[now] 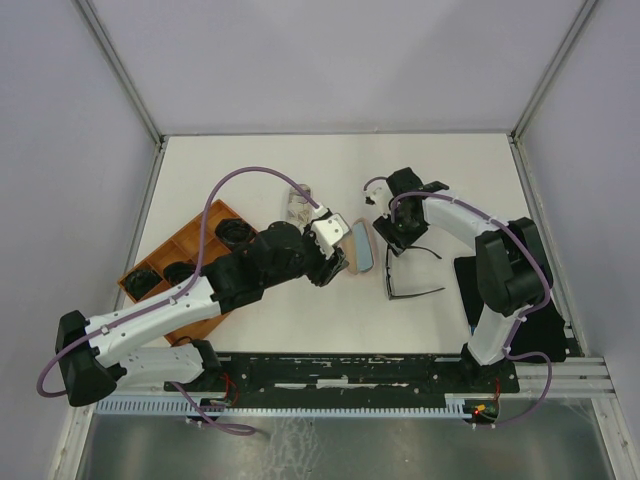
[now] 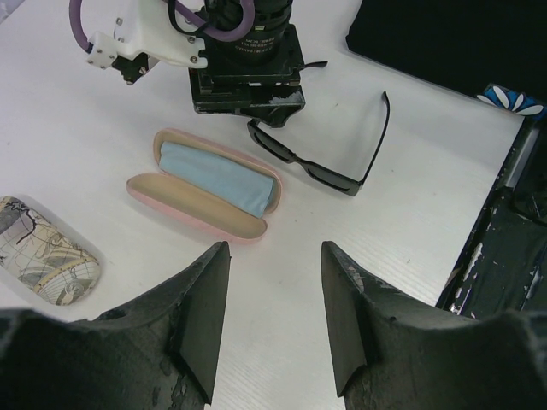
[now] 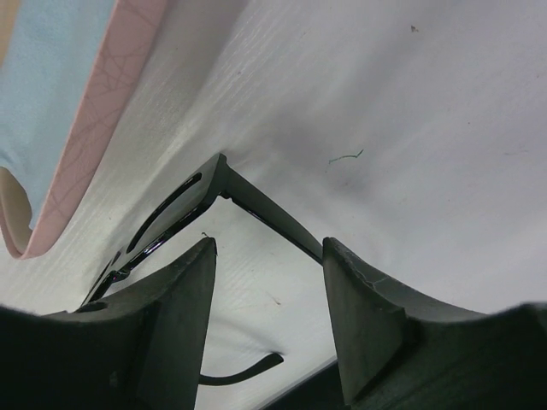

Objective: Organize the sunglasses
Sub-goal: Adjust the sunglasses at the center of the board.

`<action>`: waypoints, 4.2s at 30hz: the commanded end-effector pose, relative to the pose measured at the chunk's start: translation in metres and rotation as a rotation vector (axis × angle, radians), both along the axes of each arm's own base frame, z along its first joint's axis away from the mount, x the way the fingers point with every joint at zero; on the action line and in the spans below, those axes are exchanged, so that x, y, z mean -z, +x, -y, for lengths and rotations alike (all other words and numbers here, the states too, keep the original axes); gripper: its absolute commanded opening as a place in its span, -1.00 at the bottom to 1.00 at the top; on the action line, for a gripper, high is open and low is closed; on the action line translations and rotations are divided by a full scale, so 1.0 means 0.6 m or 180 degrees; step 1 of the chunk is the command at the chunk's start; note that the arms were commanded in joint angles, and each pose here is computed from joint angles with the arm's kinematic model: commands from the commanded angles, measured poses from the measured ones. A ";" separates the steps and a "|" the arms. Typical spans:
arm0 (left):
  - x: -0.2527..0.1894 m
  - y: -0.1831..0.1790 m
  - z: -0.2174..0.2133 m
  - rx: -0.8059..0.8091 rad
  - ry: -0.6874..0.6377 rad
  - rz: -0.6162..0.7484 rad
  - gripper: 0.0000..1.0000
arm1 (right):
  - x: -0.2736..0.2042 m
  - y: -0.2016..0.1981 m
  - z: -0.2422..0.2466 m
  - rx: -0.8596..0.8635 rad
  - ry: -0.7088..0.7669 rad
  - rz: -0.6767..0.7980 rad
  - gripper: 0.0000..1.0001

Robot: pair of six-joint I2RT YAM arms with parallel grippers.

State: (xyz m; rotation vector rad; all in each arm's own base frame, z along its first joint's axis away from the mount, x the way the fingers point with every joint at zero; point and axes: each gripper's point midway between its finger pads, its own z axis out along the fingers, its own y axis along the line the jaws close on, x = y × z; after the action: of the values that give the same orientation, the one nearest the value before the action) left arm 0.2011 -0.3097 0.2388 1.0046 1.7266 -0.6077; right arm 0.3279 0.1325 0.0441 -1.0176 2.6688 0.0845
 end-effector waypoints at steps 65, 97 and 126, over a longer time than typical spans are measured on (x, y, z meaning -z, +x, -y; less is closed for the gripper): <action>-0.048 0.004 -0.015 -0.0140 -0.0266 0.0122 0.07 | -0.016 -0.091 -0.060 0.0259 0.0161 0.0380 0.00; -0.052 0.005 -0.070 -0.0668 -0.0706 0.0075 0.06 | -0.021 -0.204 -0.095 0.2022 0.0797 0.0063 -1.00; -0.075 0.004 -0.118 -0.0943 -0.0781 0.0184 0.05 | -0.129 -0.207 -0.173 -0.0104 0.1051 0.0856 -0.07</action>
State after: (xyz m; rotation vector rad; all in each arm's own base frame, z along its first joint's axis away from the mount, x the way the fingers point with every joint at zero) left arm 0.1996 -0.2510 0.2602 0.6884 1.6935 -0.5699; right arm 0.1883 0.2026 0.0901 -0.5328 2.5455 0.2309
